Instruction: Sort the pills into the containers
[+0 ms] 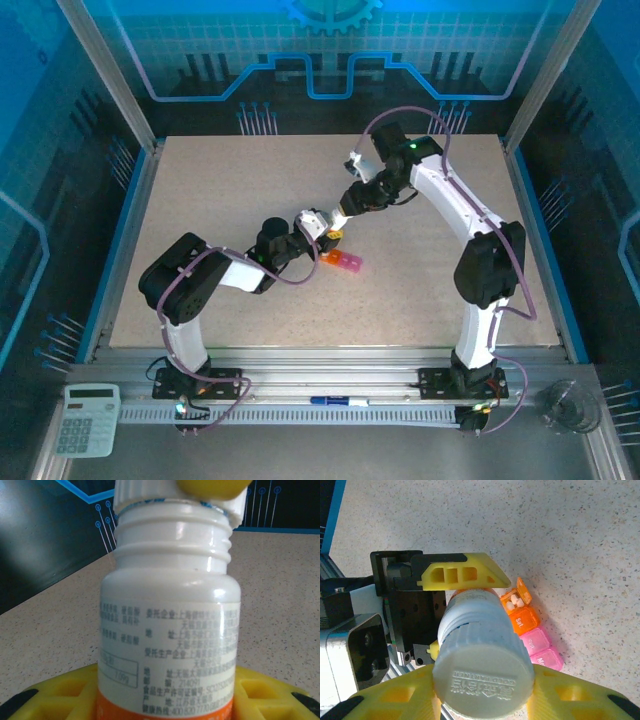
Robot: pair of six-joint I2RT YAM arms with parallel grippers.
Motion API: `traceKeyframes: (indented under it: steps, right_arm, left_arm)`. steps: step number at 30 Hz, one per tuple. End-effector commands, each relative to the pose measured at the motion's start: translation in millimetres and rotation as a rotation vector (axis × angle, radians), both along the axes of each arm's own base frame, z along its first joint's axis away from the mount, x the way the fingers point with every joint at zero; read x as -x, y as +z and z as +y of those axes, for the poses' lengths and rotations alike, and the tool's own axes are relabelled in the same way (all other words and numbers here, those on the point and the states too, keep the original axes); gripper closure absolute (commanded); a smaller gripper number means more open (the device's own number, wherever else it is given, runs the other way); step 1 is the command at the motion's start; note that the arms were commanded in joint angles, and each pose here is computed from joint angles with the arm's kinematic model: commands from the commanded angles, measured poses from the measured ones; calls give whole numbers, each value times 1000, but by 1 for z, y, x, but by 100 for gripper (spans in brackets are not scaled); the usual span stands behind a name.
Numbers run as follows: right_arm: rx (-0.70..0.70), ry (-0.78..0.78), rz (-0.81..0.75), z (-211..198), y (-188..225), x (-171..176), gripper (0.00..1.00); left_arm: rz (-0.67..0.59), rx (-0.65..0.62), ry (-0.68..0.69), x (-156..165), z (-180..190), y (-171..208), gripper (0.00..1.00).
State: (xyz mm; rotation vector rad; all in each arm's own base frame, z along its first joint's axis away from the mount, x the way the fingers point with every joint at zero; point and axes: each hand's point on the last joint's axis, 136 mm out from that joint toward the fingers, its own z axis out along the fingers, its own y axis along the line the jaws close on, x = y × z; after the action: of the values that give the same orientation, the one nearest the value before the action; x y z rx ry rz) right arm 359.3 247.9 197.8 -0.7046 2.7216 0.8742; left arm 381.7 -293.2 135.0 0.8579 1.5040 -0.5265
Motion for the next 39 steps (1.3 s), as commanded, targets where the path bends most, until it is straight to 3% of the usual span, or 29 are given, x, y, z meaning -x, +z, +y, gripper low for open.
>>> traceKeyframes:
  steps: [1, 22, 32, 39]
  right_arm:
    - [-15, 60, 50, 14, -6, 13, 55]
    - [-63, 87, 152, 21, -19, 19, 57]
    - [-154, -71, 239, 34, -21, 15, 57]
    - [-129, -95, 218, 31, -20, 12, 56]
  left_arm:
    - [-89, 24, -49, 0, -8, 23, 100]
    - [-103, 40, -134, 16, -14, 43, 100]
    - [-118, 102, -122, 17, -12, 66, 100]
    - [-117, 105, -120, 16, -12, 67, 100]
